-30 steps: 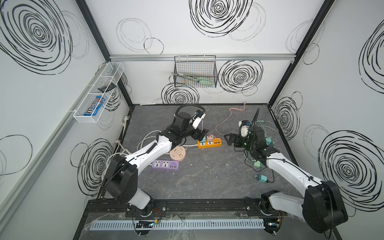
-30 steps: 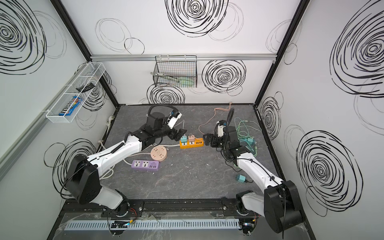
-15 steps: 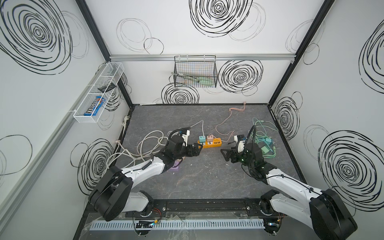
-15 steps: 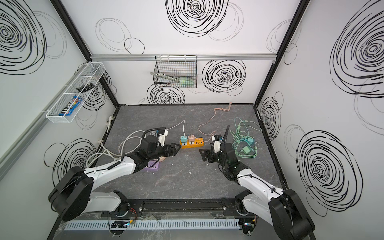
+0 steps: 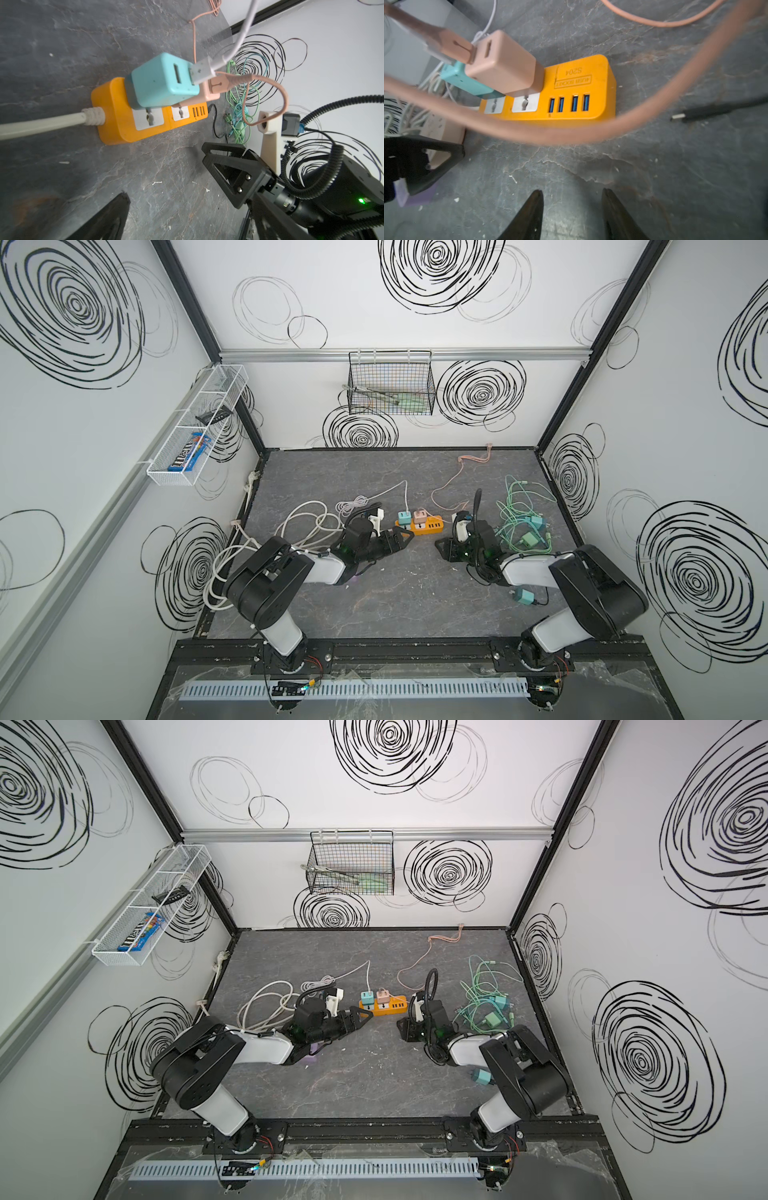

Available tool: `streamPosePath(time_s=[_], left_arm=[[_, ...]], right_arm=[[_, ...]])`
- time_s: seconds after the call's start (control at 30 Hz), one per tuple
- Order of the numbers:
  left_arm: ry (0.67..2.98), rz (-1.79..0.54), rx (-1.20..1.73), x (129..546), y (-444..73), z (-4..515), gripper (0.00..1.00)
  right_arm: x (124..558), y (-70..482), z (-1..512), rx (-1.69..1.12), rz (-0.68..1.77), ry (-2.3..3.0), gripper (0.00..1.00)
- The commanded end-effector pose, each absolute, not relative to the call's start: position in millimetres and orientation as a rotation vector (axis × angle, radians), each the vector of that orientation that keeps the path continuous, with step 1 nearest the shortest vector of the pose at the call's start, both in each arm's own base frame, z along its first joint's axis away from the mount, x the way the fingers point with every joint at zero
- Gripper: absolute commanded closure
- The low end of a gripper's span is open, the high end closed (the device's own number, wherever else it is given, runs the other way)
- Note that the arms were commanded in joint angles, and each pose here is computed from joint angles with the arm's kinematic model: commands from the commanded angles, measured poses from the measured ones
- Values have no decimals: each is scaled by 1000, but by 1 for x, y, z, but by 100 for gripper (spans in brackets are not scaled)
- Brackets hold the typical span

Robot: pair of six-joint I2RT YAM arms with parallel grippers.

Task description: Insert the plug

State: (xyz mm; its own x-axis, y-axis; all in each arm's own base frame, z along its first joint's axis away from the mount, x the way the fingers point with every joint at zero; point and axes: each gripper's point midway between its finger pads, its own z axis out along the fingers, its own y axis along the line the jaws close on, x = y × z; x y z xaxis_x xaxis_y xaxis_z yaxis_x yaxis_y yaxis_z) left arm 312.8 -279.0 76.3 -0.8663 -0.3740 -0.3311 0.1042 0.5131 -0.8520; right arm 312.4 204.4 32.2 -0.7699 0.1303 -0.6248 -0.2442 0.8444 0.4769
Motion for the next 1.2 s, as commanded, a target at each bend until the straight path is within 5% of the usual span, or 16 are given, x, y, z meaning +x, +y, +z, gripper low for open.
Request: streamPosePath(time_s=[0.0,0.3,1.17], left_arm=[[2195,-1362,-243,327,-279,84,4],[2173,-1240,-254,363,-270,69,4],[2246,-907,-200,510,-239,26,4]], right_arm=[[335,212,40,-12,747,2279,60],[368,216,18,51,685,2277,66],[459,250,-12,121,715,2313,62]])
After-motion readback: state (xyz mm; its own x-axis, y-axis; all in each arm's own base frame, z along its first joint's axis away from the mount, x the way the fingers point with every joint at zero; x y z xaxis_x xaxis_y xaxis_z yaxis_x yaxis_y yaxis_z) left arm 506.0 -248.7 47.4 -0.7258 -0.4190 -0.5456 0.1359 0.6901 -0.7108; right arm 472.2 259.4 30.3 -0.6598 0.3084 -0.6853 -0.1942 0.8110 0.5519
